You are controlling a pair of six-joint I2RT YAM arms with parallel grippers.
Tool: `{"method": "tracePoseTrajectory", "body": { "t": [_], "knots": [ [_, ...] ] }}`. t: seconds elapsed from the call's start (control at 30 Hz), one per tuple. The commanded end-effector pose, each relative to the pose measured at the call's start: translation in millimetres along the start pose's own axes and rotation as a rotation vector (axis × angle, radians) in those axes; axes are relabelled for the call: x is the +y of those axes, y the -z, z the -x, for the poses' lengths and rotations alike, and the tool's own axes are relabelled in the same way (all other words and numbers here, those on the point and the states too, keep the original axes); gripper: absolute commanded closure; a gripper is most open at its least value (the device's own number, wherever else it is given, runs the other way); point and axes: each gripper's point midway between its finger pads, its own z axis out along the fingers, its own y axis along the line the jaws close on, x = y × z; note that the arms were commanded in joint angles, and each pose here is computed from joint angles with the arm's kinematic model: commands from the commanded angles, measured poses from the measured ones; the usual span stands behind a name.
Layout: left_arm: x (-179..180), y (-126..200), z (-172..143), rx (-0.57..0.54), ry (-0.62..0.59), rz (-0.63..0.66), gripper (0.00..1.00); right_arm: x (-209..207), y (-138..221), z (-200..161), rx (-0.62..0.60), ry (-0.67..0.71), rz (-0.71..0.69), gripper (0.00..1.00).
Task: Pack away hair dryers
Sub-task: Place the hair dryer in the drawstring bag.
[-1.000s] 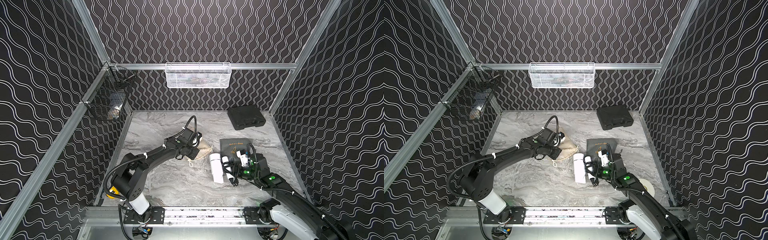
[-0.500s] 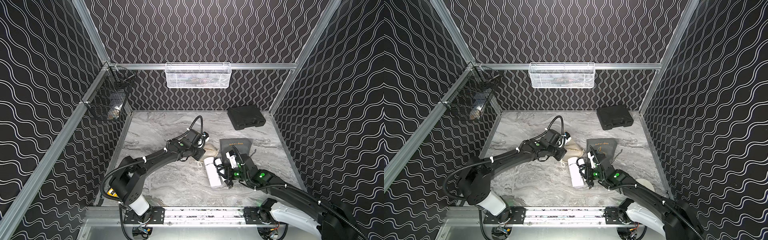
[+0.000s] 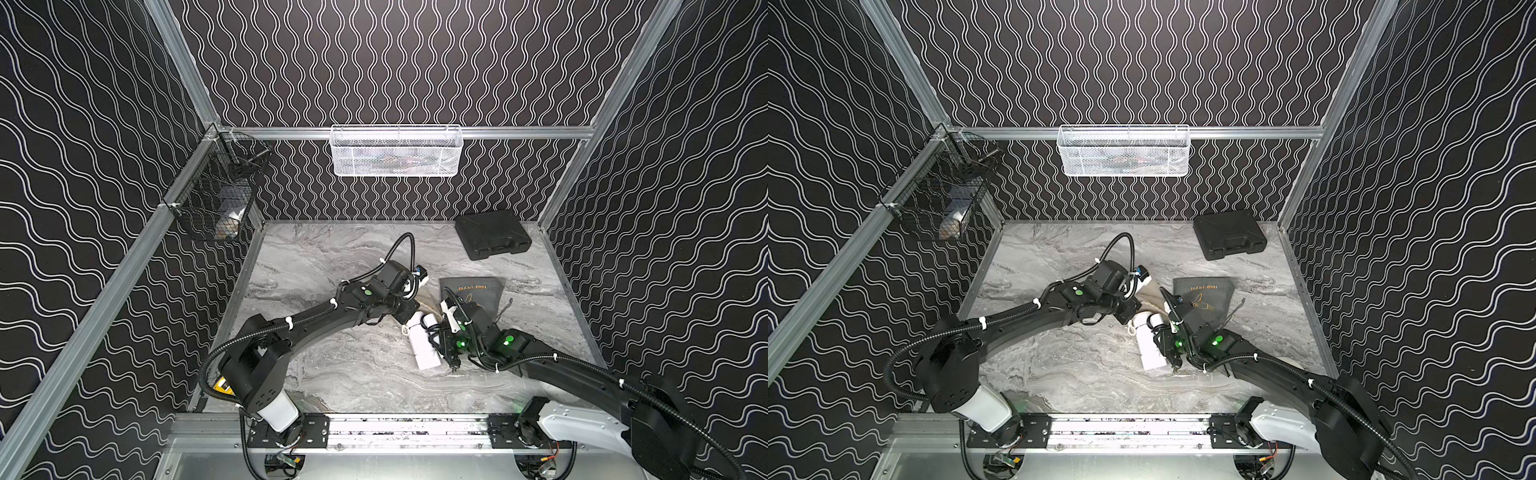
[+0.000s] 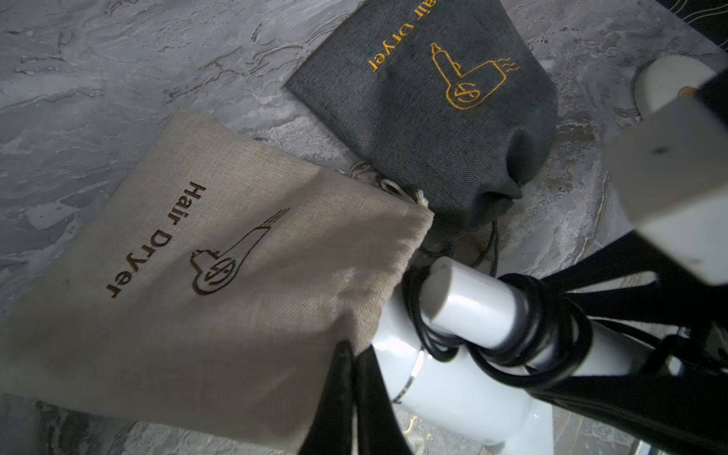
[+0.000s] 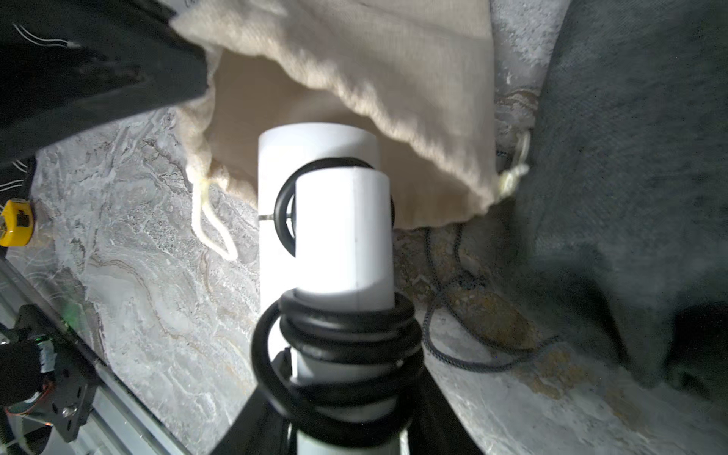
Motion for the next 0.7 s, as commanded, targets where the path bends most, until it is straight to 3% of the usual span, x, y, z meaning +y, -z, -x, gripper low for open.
{"method": "tracePoseTrajectory", "body": {
  "t": [0.0, 0.2, 0.67],
  "knots": [
    [-11.3, 4.5, 16.1, -0.067, 0.002, -0.036, 1.00, 2.9, -2.0, 8.8, -0.019, 0.008, -0.013, 0.92],
    [-30.1, 8.1, 21.1, -0.104, -0.013, -0.065, 1.00, 5.0, -7.6, 10.6, -0.019, -0.030, -0.005, 0.93],
    [-38.8, 18.0, 7.3, -0.115, -0.019, -0.076, 1.00, 1.7, 15.7, 35.4, -0.160, -0.271, 0.232, 0.93]
  ]
}}
